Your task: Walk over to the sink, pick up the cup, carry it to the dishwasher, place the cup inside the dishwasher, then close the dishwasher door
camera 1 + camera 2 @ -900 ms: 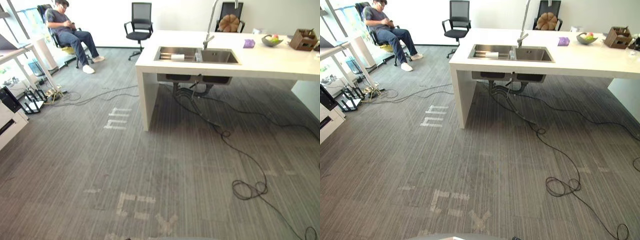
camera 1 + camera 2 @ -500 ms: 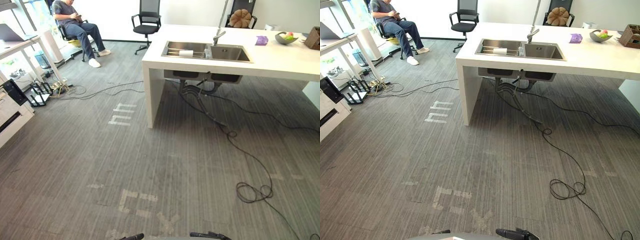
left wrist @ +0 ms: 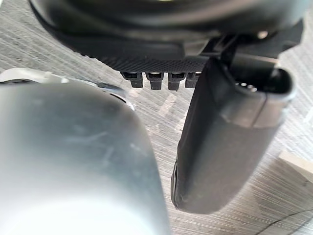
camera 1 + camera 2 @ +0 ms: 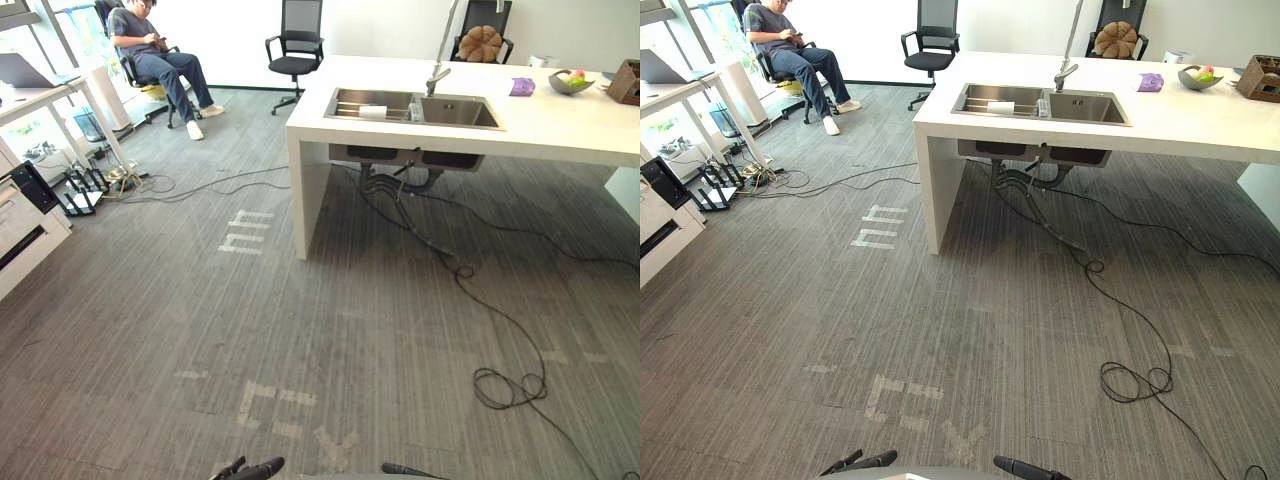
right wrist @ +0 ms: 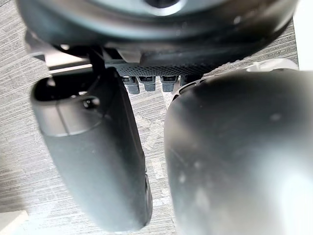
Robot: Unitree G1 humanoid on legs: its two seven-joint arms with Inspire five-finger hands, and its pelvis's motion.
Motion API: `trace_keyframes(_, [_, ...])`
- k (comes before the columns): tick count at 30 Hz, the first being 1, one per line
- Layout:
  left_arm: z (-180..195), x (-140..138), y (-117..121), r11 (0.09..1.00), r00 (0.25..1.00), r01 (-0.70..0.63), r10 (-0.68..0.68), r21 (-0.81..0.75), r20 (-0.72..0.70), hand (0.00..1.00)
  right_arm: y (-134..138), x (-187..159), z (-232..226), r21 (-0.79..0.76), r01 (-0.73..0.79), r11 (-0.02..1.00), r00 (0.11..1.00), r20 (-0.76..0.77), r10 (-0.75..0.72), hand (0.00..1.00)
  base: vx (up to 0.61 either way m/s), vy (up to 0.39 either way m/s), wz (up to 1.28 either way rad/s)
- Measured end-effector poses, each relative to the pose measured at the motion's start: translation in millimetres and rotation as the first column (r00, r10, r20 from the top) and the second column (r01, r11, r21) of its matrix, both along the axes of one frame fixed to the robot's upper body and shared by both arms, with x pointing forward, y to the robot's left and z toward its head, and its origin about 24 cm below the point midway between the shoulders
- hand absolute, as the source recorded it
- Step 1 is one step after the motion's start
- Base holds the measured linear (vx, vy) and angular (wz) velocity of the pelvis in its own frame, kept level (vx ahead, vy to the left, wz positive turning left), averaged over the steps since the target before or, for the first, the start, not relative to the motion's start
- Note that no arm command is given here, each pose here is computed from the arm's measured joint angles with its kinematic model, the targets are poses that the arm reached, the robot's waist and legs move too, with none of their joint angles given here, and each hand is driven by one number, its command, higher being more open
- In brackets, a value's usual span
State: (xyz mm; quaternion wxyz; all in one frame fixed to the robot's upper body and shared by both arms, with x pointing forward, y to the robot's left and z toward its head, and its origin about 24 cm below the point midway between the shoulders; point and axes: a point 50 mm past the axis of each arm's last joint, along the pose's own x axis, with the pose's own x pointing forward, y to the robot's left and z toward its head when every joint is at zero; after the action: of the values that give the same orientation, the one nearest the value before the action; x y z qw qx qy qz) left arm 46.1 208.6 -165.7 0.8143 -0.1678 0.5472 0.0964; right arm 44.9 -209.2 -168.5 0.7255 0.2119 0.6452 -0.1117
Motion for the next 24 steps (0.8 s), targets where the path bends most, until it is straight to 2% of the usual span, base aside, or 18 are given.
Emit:
trace_keyframes(11, [1,0,0,1.000,0.998,-0.006,0.005,0.023,0.056,1.00,1,0,-1,-0.027,0.028,0.999,0.999,0.033,-0.027,1.00,-0.02,-0.008,0.01])
trace_keyframes(18, [9,14,3,0.994,0.988,0.091,-0.097,0.053,0.118,1.00,2,8,0,-0.063,0.036,0.997,0.994,0.102,-0.029,1.00,0.00,0.031,0.12])
trace_keyframes(21, [13,20,4,0.993,0.984,0.099,-0.107,0.059,0.145,1.00,-1,20,4,-0.086,0.055,0.995,0.982,0.185,-0.039,1.00,0.04,0.070,0.24])
trace_keyframes(24, [15,24,3,0.988,0.979,0.145,-0.152,0.060,0.134,1.00,0,17,4,-0.073,0.113,0.991,0.975,0.199,-0.097,1.00,0.15,0.023,0.33])
